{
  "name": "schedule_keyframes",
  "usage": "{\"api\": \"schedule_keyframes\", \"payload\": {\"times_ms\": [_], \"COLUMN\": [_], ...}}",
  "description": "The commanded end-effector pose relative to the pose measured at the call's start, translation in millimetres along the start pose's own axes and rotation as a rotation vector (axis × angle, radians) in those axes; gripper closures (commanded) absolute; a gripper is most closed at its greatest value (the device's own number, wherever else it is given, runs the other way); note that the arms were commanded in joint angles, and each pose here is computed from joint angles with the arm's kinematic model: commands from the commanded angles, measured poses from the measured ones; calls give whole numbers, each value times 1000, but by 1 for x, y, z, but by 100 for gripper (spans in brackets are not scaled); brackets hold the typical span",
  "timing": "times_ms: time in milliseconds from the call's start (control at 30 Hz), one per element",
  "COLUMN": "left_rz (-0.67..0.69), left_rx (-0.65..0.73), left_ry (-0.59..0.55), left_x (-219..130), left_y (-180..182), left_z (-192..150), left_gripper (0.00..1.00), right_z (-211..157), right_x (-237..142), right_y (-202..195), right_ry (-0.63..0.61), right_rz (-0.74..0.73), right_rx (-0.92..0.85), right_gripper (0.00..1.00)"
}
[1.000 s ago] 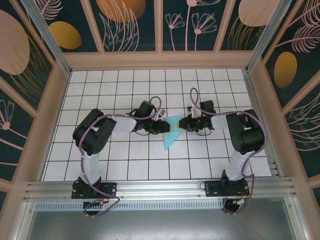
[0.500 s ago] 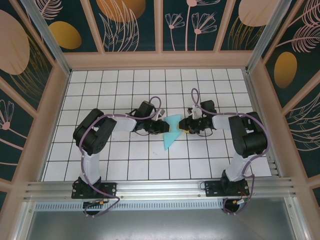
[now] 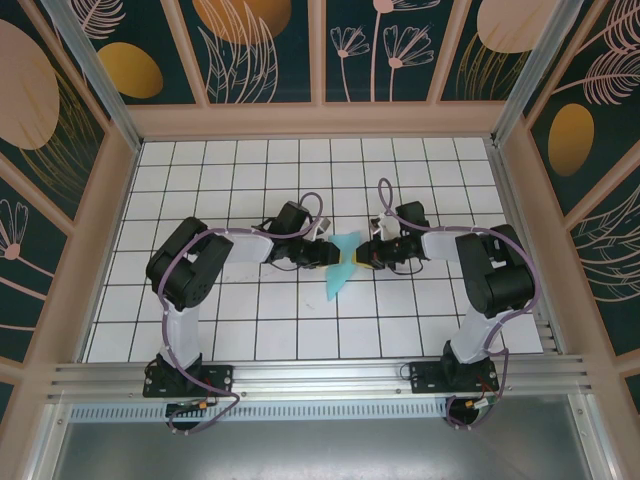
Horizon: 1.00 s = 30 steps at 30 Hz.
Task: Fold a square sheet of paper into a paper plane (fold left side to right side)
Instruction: Fold the wing for the fifth time at the center of the table.
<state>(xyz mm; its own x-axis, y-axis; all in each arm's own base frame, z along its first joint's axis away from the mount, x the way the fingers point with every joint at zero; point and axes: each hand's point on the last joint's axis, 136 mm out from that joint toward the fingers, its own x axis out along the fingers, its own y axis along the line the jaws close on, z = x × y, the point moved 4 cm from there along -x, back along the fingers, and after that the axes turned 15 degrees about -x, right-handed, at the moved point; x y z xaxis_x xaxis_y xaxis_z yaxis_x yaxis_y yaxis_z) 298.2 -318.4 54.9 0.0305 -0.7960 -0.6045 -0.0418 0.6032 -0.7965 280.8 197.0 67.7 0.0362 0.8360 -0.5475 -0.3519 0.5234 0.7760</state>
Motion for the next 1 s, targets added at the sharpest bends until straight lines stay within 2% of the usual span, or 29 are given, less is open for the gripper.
{"api": "schedule_keyframes", "payload": {"times_ms": [0,100,300,500,667,833,967], "left_rz": [17,9,3,-29,-76,-55,32], "left_rx": [55,85,93,72,85,64,36], "left_ry": [-42,-67,-87,-15,56,90,74], "left_x": [-12,-23,-39,-39,-31,-19,-11], "left_y": [-14,-31,-43,-38,-46,-36,-14], "left_z": [9,14,9,-19,-39,-44,-42], "left_gripper": [59,54,54,62,63,63,65], "right_z": [0,0,1,3,4,4,5], "right_x": [-2,-2,-2,-2,-1,0,-1], "right_y": [4,1,1,0,1,1,1], "right_ry": [10,13,12,10,10,12,10], "right_rz": [-27,-47,-52,-57,-60,-64,-66], "right_rx": [-4,7,12,10,11,10,8], "right_gripper": [95,96,96,96,96,96,96]}}
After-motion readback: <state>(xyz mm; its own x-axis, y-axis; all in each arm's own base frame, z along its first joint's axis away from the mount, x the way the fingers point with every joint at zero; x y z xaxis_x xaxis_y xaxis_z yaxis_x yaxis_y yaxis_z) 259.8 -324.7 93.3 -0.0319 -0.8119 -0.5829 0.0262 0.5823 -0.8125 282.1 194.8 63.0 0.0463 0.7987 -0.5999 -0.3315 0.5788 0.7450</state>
